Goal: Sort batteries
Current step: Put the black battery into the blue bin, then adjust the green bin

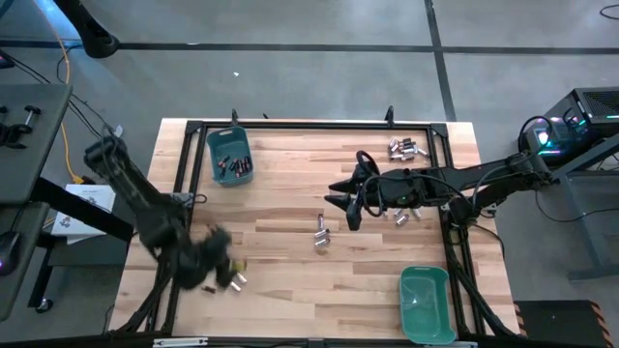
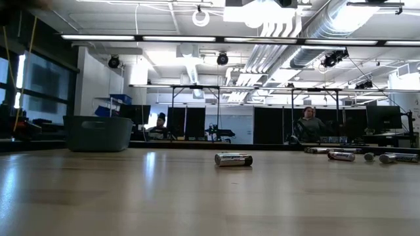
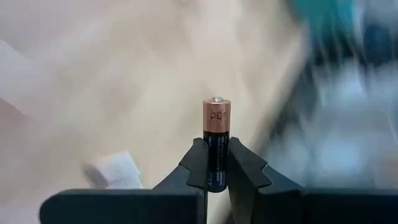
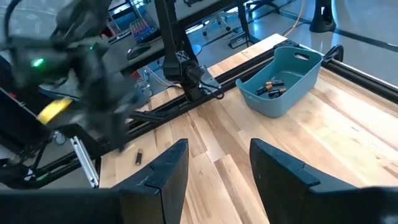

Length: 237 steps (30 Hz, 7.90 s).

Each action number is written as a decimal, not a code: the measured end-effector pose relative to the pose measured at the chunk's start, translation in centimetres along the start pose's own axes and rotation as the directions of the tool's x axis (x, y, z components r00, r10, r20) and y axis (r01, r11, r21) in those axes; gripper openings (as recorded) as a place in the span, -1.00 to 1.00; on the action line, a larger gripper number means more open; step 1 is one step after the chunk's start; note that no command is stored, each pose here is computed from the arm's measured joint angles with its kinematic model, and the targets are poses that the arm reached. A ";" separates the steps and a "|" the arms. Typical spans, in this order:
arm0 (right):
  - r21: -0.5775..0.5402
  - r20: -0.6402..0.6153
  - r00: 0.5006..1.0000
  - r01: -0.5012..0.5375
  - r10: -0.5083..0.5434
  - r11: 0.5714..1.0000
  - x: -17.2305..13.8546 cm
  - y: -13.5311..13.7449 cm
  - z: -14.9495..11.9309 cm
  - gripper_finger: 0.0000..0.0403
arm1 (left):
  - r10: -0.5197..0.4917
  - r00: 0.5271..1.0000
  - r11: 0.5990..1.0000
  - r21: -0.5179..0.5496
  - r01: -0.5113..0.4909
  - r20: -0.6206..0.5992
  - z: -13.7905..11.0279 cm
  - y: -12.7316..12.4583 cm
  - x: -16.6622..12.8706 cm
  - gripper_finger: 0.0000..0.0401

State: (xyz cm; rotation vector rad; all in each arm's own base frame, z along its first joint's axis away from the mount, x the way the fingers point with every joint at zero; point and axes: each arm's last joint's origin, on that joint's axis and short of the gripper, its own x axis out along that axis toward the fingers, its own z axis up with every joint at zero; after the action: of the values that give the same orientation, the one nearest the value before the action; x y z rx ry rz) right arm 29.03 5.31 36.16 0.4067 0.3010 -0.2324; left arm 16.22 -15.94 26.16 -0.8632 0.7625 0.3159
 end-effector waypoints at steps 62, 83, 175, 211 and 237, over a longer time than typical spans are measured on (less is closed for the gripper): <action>0.054 0.055 0.998 0.005 -0.008 0.999 0.3 -0.6 0.9 -0.18 | 0.288 0.955 0.880 0.374 -0.291 0.065 11.6 6.3 -0.7 -1.00; 0.023 0.027 0.999 -0.028 0.028 0.999 0.3 -0.5 0.7 -0.18 | 0.447 0.724 0.730 0.682 0.044 -0.525 -5.2 1.3 2.9 -0.65; 0.073 0.007 0.999 -0.052 0.051 0.996 0.3 -0.4 0.6 -0.18 | 0.637 0.718 0.748 -0.001 -0.664 -0.280 22.4 21.3 2.5 -0.85; 0.118 0.006 0.999 -0.052 0.051 0.992 0.3 -0.4 0.6 -0.18 | 0.629 0.629 0.708 0.004 -0.706 -0.457 23.2 27.0 7.0 -0.74; 0.060 0.038 0.996 -0.085 0.082 0.995 -4.0 -1.3 2.3 -0.18 | 0.574 0.817 0.810 -0.106 -0.577 -0.059 25.1 17.6 -2.6 -0.36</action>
State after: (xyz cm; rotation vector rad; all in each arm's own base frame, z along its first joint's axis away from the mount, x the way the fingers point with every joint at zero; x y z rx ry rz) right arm 25.53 3.76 39.06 0.4746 0.2419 -0.1671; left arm 16.82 14.69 28.39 -0.7290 1.0317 0.9038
